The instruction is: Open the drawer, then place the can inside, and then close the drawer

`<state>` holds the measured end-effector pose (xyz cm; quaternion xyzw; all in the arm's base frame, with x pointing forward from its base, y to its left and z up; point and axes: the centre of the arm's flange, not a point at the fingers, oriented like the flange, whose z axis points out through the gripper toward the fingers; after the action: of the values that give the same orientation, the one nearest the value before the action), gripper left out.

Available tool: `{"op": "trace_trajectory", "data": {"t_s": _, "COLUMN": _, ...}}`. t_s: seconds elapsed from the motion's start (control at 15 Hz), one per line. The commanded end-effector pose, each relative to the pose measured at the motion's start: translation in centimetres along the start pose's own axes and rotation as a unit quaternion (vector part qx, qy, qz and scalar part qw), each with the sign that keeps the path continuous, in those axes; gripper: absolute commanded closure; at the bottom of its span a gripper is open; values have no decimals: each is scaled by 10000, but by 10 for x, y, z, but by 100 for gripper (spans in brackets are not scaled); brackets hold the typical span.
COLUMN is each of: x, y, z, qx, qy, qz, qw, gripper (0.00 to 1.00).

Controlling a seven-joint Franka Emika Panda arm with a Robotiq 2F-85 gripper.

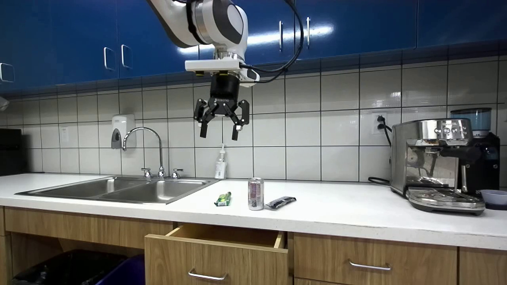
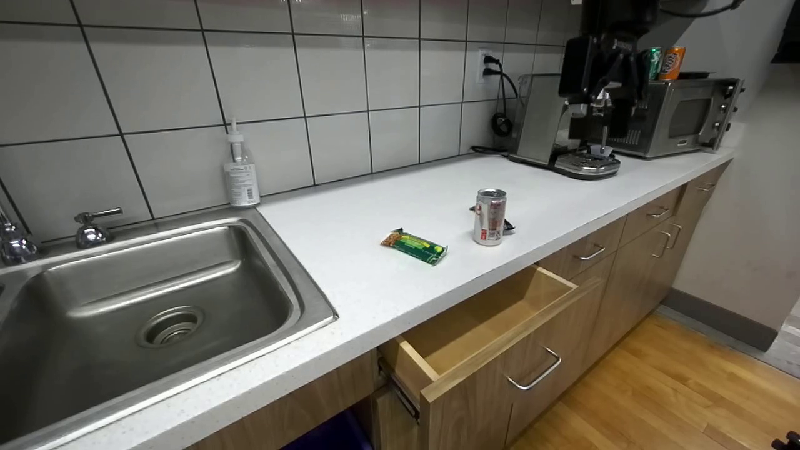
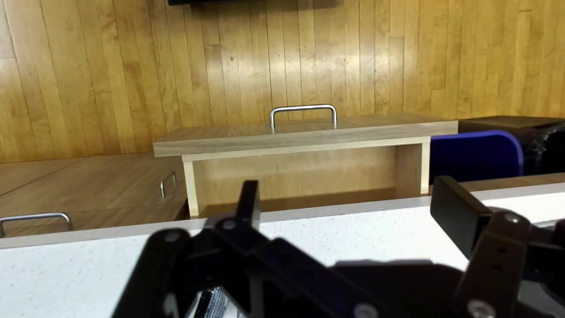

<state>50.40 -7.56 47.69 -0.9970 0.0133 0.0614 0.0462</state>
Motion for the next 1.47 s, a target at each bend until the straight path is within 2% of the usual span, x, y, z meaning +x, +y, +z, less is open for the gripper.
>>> {"op": "trace_trajectory", "data": {"t_s": 0.0, "x": 16, "y": -3, "z": 12, "qx": -164, "qy": 166, "qz": 79, "qw": 9997, "gripper": 0}}
{"op": "trace_trajectory", "data": {"t_s": 0.33, "x": 33, "y": -10, "z": 35, "qx": -187, "qy": 312, "qz": 132, "qw": 9993, "gripper": 0}}
{"op": "trace_trajectory", "data": {"t_s": 0.93, "x": 53, "y": -13, "z": 80, "qx": -200, "qy": 106, "qz": 274, "qw": 9994, "gripper": 0}}
{"op": "trace_trajectory", "data": {"t_s": 1.4, "x": 68, "y": -14, "z": 111, "qx": -300, "qy": 198, "qz": 436, "qw": 9984, "gripper": 0}}
